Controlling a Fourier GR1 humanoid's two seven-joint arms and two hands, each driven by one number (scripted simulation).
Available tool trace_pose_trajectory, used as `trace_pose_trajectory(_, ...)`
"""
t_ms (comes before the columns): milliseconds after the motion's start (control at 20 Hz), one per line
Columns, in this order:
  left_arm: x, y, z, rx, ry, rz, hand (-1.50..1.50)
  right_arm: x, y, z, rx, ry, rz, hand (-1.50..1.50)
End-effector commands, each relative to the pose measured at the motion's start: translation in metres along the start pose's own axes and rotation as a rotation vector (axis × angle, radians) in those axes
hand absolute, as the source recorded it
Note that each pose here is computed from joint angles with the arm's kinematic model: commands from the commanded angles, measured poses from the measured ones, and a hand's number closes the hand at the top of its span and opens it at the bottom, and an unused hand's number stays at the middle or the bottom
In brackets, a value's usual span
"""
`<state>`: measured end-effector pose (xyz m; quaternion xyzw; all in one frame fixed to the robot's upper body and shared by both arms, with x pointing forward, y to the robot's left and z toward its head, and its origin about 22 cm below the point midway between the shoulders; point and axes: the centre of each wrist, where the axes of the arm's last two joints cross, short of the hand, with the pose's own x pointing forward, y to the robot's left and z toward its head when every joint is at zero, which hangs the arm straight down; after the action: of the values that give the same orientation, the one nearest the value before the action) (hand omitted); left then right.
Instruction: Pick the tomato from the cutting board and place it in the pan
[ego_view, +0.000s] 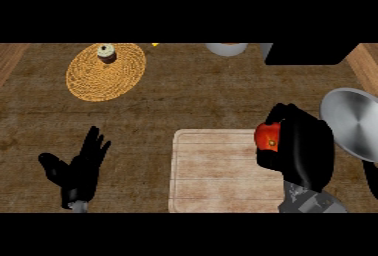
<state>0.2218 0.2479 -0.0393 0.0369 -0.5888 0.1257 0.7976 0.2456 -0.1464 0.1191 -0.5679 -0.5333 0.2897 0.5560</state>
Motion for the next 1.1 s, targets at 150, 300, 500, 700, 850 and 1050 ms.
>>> trace_pose_trajectory(150,-0.008,-0.019,0.006,-0.011,0.037,-0.008,0.0,-0.029,-0.05,-0.011,-0.1,0.086,-0.055,1.5)
trace_pose_trajectory(300,0.002,-0.001,-0.005,0.001,0.021,-0.015,0.0,-0.036,-0.054,-0.052,-0.105,0.144,-0.148,1.5)
trace_pose_trajectory(500,-0.005,0.004,0.009,-0.01,0.049,-0.006,0.0,-0.062,-0.011,-0.074,-0.128,0.161,-0.154,1.5)
trace_pose_trajectory(700,-0.01,0.0,0.002,-0.022,0.023,-0.007,0.0,-0.099,-0.017,-0.113,-0.187,0.209,-0.103,1.5)
trace_pose_trajectory(850,-0.001,-0.008,-0.011,-0.005,0.031,-0.004,0.0,-0.143,-0.027,-0.137,-0.201,0.22,-0.071,1.5)
trace_pose_trajectory(1050,-0.011,-0.005,0.006,-0.013,0.025,-0.01,0.0,-0.179,-0.001,-0.157,-0.207,0.229,-0.044,1.5)
